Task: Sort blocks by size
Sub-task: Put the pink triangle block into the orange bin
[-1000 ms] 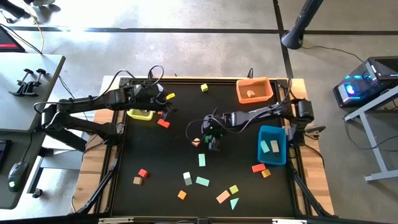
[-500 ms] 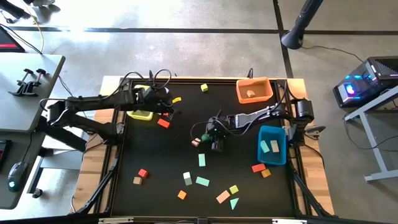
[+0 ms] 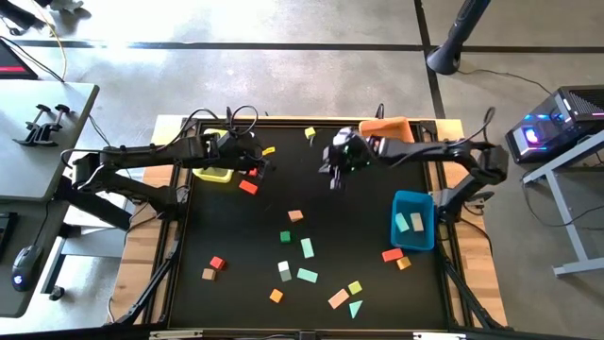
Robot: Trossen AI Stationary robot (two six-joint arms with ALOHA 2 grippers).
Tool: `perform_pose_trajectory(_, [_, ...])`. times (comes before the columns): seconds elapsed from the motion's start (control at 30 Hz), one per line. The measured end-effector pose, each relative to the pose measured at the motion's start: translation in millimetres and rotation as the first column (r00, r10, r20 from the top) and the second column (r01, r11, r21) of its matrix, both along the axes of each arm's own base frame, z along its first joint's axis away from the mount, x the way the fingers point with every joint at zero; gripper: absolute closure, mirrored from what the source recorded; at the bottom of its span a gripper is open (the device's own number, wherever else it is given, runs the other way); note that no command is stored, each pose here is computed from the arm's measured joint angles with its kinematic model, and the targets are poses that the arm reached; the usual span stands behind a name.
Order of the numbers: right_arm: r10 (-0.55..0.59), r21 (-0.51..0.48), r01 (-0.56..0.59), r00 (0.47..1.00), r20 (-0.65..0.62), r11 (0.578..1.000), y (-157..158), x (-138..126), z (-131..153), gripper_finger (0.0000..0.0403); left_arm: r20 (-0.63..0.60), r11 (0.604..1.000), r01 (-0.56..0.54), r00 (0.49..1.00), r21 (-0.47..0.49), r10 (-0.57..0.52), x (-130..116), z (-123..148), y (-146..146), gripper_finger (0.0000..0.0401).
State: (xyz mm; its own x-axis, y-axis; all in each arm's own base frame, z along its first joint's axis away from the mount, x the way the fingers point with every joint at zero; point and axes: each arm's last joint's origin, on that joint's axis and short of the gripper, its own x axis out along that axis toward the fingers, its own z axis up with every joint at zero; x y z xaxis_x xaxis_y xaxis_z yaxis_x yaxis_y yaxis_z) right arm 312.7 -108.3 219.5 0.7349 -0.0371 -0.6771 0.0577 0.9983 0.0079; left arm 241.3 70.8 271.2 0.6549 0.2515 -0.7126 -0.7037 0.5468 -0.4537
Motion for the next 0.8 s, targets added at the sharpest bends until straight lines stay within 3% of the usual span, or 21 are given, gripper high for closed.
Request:
perform_pose_trajectory(0.27, [0.004, 0.081, -0.008, 0.999, 0.044, 0.997, -18, -10, 6, 0.04, 0.009, 0.999, -0.049, 0.999, -0.016, 0.049, 1, 0, -4, 0.0162])
perform_pose_trajectory(0.37, [0.012, 0.061, -0.017, 0.997, 0.079, 0.998, -19, -8, 9, 0.0401, 0.003, 0.999, -0.054, 0.999, 0.002, 0.054, 1, 0, -5, 0.0162])
perform_pose_trajectory(0.6, [0.0, 0.033, -0.006, 0.983, 0.183, 0.999, -23, -2, 17, 0.0402, -0.023, 0.986, -0.122, 0.992, 0.114, 0.126, -1, 0, -1, 0.0162])
perform_pose_trajectory(0.8, [-0.135, 0.17, 0.104, 0.974, 0.181, 0.98, -28, -15, 29, 0.0402, -0.088, 0.953, -0.139, 0.982, 0.27, 0.168, 2, -5, 11, 0.0162])
